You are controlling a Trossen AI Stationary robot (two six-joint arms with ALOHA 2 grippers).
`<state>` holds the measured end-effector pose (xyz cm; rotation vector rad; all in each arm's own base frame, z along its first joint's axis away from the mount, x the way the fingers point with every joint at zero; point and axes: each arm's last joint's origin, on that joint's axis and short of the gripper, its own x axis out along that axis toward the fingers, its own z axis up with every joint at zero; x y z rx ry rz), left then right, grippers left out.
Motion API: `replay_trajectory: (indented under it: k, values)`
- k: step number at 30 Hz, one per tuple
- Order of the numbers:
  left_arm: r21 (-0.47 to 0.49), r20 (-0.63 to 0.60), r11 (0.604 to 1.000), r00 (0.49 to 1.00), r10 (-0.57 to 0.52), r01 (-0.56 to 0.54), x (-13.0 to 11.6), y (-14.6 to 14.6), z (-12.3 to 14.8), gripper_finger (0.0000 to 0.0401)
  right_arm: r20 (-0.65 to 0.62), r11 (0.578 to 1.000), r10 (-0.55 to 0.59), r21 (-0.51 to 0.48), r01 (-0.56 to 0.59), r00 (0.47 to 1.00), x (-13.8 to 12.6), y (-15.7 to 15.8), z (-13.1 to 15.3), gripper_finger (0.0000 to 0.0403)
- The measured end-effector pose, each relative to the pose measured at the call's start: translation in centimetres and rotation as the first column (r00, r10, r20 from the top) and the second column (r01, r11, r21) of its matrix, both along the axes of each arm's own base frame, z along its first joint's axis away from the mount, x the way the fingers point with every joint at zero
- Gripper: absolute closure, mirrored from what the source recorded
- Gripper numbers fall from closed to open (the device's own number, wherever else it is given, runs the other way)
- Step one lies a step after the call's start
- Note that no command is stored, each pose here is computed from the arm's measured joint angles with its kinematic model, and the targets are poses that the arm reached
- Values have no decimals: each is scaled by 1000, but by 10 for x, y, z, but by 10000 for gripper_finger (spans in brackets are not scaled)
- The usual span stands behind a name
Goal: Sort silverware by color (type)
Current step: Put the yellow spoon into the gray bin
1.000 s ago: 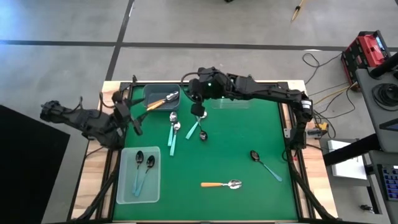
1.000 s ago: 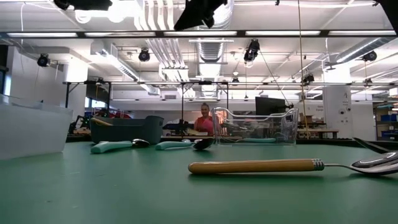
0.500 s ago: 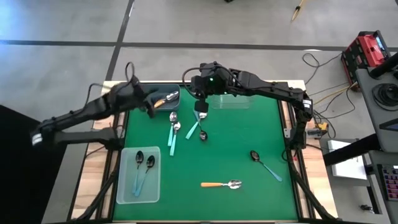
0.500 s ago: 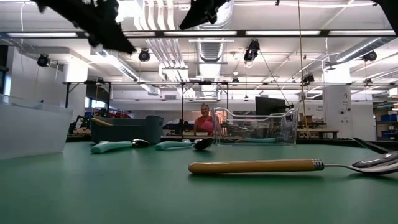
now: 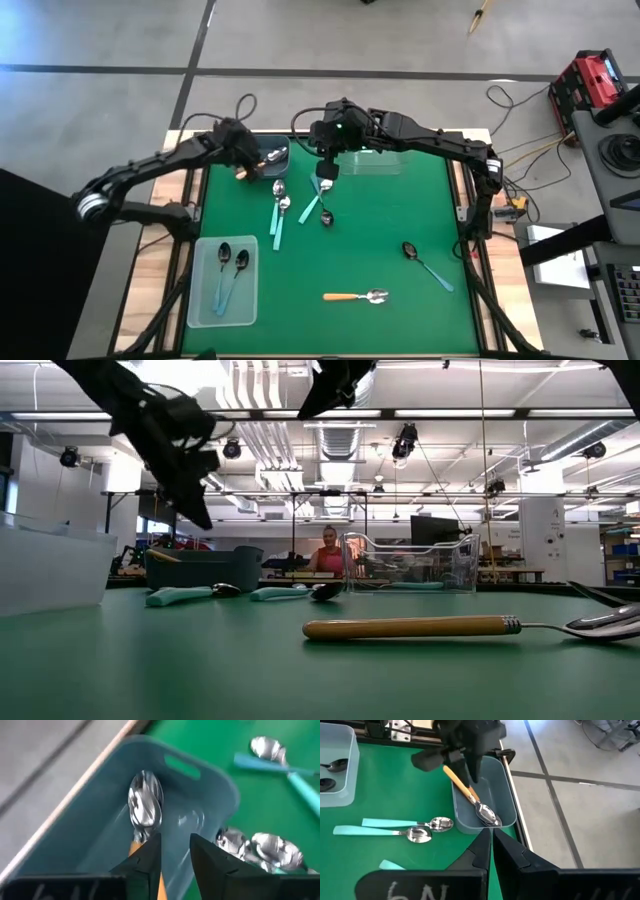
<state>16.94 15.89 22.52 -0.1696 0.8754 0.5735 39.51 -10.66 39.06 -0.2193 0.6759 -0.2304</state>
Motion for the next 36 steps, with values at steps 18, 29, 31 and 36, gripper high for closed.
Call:
replay_trajectory:
  k: [18, 29, 31, 36]
  values:
    - [-186, -276, 971, 956, 97, -152, 26, 29, -24, 299, -52, 1000, -3, 12, 3, 999, -3, -1, -6, 394]
    - [-132, -328, 970, 933, 150, -202, 27, 33, -30, 226, -60, 1000, 3, 6, -3, 998, -3, -1, -8, 394]
    - [-140, -320, 972, 937, 137, -190, 28, 33, -31, 224, -62, 1000, 3, 7, -2, 998, -3, -1, -8, 394]
    - [-153, -325, 970, 937, 130, -187, 29, 34, -34, 223, -64, 1000, 2, 8, -2, 998, -3, -1, -9, 394]
